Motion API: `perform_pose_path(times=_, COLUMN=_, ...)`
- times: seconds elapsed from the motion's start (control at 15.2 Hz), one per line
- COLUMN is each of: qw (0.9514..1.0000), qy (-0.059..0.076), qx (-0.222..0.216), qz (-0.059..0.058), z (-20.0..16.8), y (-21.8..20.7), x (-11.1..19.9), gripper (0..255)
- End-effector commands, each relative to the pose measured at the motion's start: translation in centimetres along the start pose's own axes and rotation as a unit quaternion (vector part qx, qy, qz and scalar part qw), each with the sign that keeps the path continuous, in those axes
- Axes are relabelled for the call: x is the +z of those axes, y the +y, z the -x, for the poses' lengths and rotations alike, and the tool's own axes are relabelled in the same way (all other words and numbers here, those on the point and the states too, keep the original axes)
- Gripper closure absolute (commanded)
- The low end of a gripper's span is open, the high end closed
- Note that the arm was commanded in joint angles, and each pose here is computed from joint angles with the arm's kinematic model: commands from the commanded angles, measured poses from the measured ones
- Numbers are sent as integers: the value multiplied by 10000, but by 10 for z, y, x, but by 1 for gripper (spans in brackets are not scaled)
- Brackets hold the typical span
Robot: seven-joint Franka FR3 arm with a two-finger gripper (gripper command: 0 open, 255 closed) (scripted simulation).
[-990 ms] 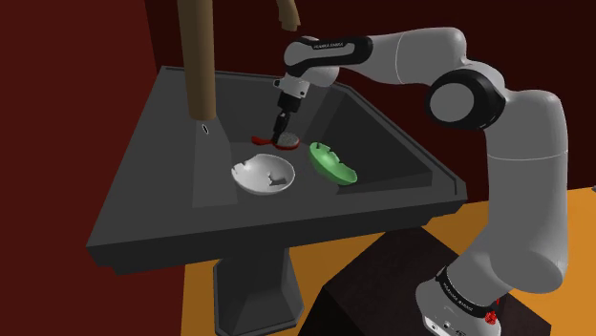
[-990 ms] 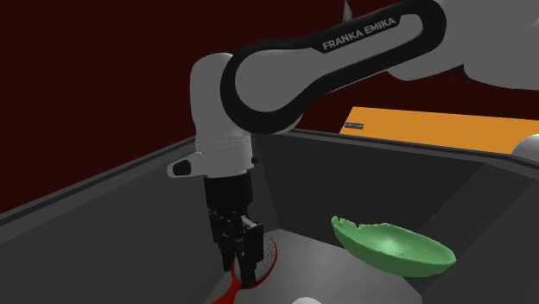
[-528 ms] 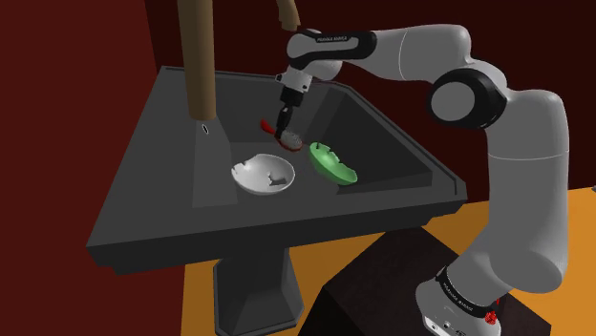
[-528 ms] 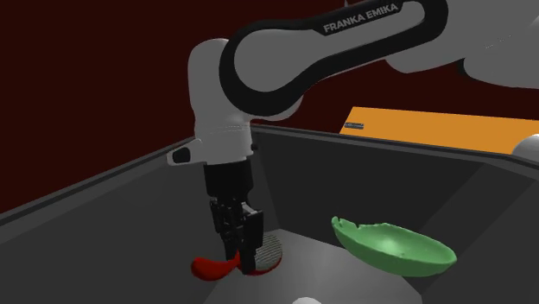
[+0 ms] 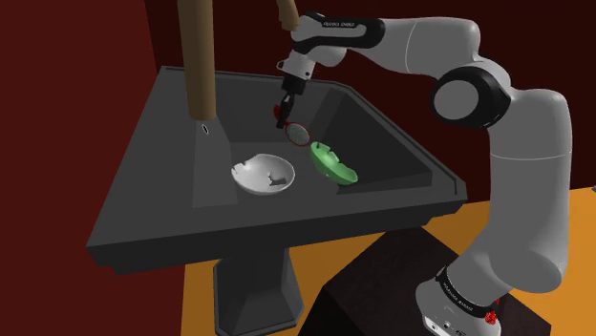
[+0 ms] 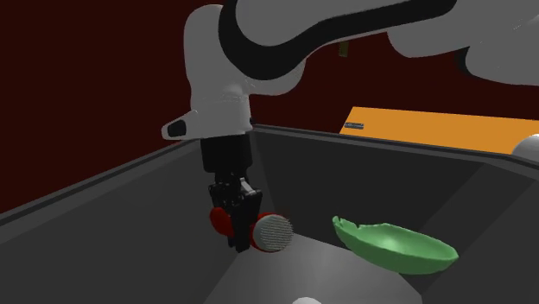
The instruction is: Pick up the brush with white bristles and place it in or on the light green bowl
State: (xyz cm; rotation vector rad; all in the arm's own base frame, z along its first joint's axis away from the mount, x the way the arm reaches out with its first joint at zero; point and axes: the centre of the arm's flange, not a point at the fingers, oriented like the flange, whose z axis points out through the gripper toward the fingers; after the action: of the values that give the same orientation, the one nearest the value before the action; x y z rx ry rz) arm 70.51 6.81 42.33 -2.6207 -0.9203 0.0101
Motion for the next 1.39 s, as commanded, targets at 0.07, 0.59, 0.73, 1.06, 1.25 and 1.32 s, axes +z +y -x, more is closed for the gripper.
perform_pose_path(times=0.07, qw=10000, qy=-1, qx=1, qz=0, z=-2, y=-5, x=-15, gripper=255)
perform_pose_path(times=0.59, qw=10000, qy=-1, qx=1, qz=0, z=-6, y=-19, x=-53, gripper=255)
perform_pose_path(times=0.73, qw=10000, qy=-1, qx=1, qz=0, z=16, y=-33, x=-51, gripper=255)
perform_pose_path(times=1.06, qw=10000, qy=-1, qx=1, qz=0, z=71, y=-68, x=-45, gripper=255)
perform_pose_path(times=1.25, qw=10000, qy=-1, qx=1, qz=0, z=105, y=-90, x=-42, gripper=255)
perform_pose_path(times=1.32, qw=10000, qy=-1, qx=1, qz=0, z=116, y=-97, x=-41, gripper=255)
